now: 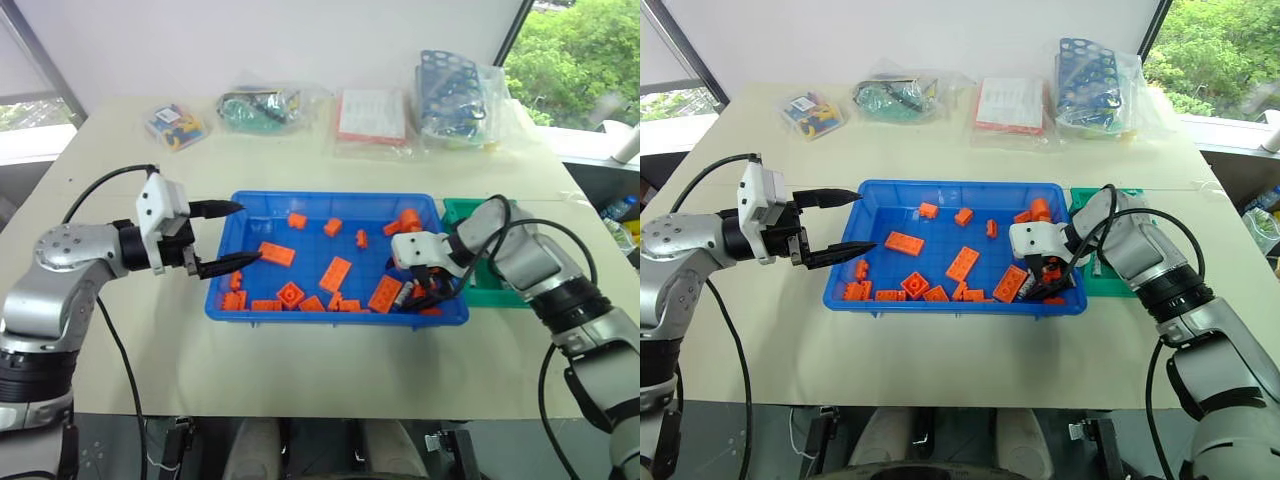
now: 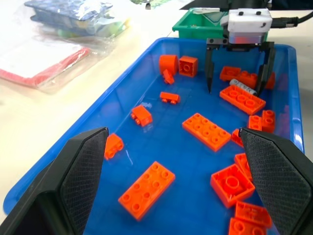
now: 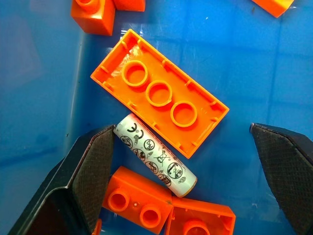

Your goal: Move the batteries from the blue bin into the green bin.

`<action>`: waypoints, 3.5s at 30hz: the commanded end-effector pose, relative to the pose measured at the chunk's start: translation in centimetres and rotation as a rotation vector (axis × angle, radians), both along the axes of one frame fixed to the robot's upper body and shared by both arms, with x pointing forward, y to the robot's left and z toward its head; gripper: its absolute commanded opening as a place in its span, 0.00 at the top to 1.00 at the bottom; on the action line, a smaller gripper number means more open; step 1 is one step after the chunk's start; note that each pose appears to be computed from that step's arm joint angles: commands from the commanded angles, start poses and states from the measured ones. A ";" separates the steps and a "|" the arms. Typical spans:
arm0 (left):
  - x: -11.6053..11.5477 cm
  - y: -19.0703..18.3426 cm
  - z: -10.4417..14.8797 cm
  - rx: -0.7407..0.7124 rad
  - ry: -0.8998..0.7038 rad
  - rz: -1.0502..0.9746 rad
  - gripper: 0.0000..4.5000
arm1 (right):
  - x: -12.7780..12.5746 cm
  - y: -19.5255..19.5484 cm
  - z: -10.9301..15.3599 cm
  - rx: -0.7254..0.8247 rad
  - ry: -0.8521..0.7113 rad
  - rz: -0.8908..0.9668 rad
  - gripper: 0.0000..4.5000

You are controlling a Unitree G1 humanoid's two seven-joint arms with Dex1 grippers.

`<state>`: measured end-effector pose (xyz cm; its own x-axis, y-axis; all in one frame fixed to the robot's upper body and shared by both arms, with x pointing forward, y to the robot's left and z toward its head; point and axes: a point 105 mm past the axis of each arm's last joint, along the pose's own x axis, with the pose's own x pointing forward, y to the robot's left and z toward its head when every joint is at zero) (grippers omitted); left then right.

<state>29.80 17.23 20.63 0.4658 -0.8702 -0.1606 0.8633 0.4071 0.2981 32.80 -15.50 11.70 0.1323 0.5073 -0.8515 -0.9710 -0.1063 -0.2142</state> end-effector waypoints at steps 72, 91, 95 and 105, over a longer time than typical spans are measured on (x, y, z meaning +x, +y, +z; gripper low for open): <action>-0.9 -1.4 0.6 0.017 -0.010 -0.142 0.00 | -0.3 -11.4 12.1 0.230 -0.228 -0.598 0.96; 0.0 0.6 2.0 0.034 0.012 -0.111 0.00 | -0.5 -12.6 11.3 0.447 -0.315 -0.660 0.26; -0.5 2.9 3.0 0.043 0.026 -0.057 0.00 | -0.4 -15.9 11.8 0.483 -0.380 -0.713 0.26; -0.6 7.4 5.3 0.015 0.017 0.056 0.00 | -2.6 -19.2 11.9 0.519 -0.263 -0.722 0.26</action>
